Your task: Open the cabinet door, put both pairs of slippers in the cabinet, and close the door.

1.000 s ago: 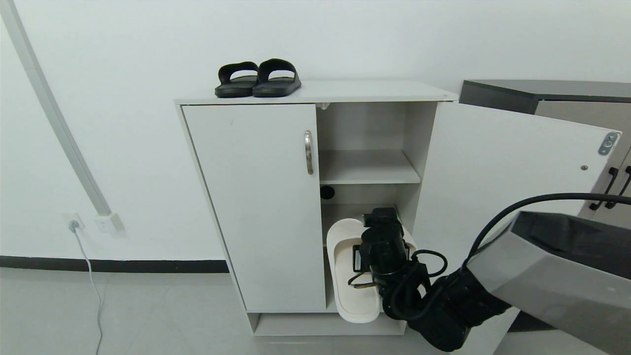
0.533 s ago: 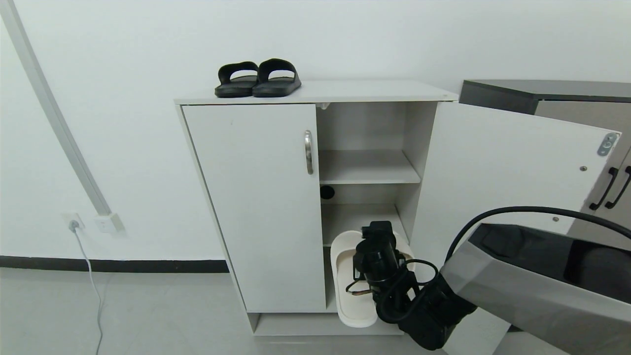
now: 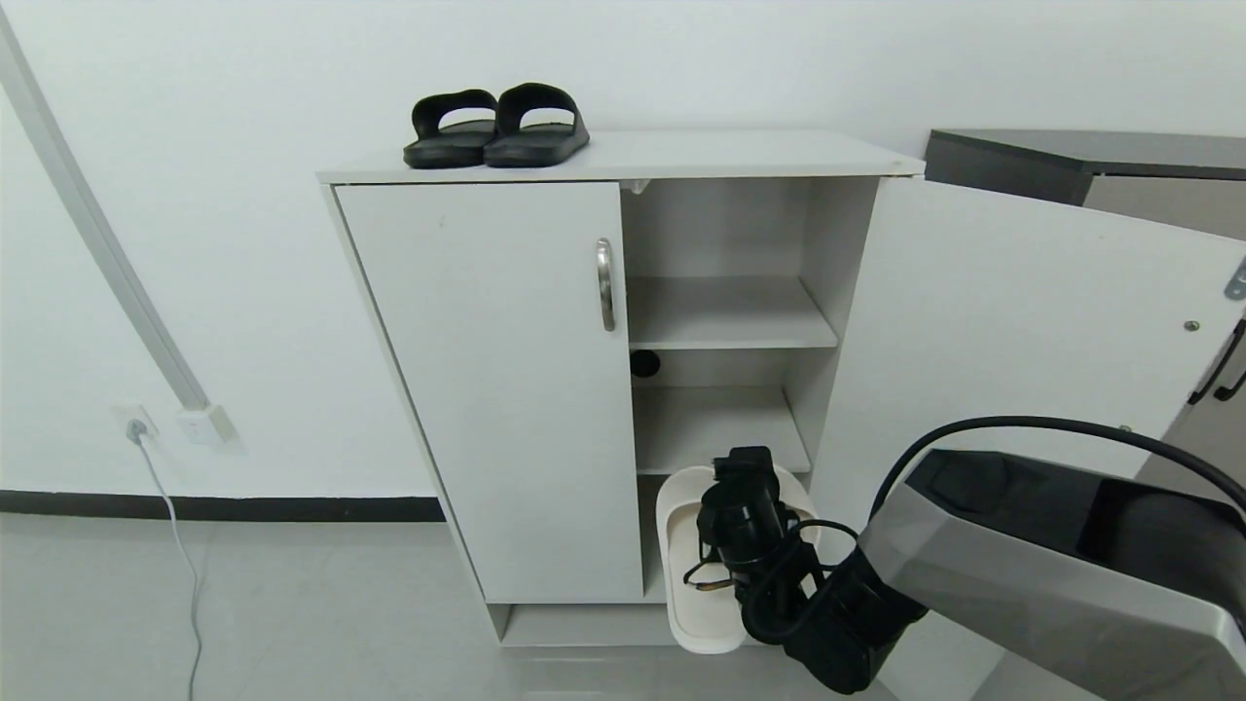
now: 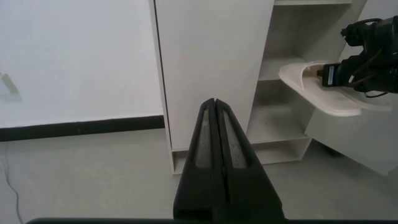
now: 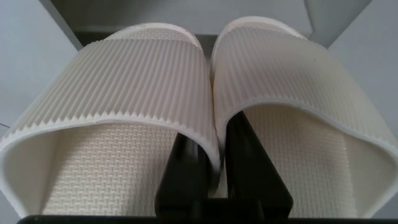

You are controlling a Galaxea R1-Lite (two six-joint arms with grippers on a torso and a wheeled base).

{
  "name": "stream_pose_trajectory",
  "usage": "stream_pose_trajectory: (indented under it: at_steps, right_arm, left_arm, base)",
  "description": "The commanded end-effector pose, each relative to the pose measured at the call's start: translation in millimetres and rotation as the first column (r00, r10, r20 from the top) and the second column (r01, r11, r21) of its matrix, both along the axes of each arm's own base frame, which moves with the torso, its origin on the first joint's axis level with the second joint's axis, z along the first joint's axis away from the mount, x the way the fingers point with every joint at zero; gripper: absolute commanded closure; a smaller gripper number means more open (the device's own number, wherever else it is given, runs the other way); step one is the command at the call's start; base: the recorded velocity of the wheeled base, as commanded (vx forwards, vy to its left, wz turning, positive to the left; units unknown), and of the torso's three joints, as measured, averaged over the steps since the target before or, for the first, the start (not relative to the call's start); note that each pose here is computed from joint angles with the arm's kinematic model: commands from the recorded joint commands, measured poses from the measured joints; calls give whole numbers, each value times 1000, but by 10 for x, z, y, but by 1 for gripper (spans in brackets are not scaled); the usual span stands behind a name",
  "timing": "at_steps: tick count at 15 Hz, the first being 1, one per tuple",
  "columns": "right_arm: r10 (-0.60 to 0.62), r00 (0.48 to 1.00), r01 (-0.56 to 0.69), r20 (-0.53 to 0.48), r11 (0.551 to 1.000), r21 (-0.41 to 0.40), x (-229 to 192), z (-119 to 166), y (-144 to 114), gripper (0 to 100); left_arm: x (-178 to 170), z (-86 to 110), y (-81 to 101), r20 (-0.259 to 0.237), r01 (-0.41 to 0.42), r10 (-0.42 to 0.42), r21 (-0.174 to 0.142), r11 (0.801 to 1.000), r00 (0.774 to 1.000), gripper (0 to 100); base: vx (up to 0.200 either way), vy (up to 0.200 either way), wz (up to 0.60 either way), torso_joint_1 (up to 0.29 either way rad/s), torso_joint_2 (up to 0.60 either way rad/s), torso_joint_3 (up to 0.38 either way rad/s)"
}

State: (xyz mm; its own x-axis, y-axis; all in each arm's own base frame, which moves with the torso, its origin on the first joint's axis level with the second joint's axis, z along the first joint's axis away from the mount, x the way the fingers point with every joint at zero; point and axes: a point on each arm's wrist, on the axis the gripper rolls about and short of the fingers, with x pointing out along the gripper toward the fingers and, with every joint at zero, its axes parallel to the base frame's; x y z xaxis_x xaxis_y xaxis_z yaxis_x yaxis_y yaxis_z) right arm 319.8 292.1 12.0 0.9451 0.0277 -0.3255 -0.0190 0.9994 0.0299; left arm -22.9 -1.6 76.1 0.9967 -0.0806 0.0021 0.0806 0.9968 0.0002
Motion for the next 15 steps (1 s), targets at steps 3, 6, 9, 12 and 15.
stream_pose_trajectory:
  at_steps: [3,6,9,12,15]
  right_arm:
    - [2,1000,-2,-8,1000,-9,-3,-52,5,100]
    - [-1,1000,1,-11,1000,-13,-7,-70,0,100]
    - [5,1000,-4,27,1000,-10,1,-157,25,100]
    - [41,988,-36,152,999,-34,-5,-203,1,100]
    - [43,988,-34,150,998,-60,14,-294,-18,100]
  left_arm:
    - [1,0,0,-1,1,-1,0,1000,1000,100]
    - [1,0,0,-1,-1,1,0,1000,1000,100]
    - [1,0,0,0,1,-1,2,1000,1000,100]
    - [1,0,0,0,-1,1,2,1000,1000,100]
    - [1,0,0,0,1,-1,2,1000,1000,100]
  base:
    - [0,0,0,4,1,-191]
    - [0,0,0,2,1,-186]
    - [0,0,0,3,2,-58]
    - [0,0,0,0,0,0]
    - [0,0,0,0,0,0]
